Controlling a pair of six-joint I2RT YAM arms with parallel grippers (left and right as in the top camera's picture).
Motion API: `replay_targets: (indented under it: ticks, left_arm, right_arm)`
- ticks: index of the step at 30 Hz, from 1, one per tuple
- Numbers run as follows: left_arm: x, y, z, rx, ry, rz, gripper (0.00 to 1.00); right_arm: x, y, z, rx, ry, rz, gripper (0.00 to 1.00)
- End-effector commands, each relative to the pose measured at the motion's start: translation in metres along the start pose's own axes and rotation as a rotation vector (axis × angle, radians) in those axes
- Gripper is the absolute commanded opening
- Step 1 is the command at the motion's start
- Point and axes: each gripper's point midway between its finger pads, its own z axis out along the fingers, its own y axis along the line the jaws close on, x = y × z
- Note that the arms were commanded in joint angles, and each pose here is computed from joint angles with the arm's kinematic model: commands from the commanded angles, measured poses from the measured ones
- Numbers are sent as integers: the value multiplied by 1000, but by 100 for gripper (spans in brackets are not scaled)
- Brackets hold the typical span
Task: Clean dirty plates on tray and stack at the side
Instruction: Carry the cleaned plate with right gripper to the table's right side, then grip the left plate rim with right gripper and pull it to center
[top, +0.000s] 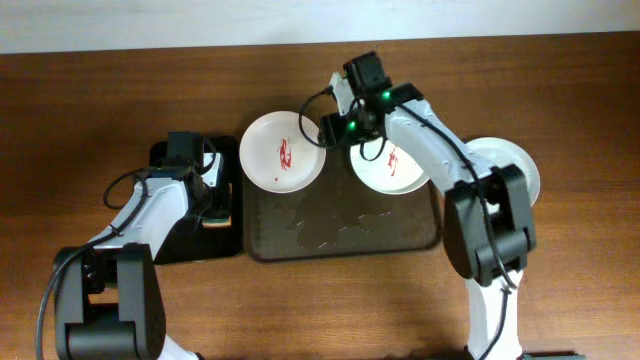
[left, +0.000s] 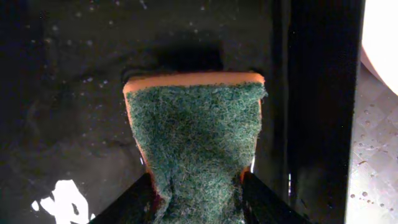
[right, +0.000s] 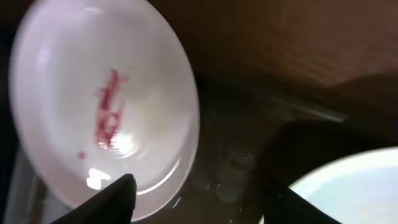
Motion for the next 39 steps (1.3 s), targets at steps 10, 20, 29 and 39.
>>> replay_targets:
  ticks: [10,20,29,39]
  left_arm:
    - [-5,0,0,7,-6,0,44]
    - [-5,0,0,7,-6,0,43]
    - [-9,0,0,6,-23,1,31]
    - [-39,2,-59,11,-218,-85,0]
  right_arm:
    - [10,0,42,15,22,95,42]
    - [42,2,38,36,150,141,4]
    - [126,2,-1,100,473,231,4]
    - [129,1,0,101,479,232,4]
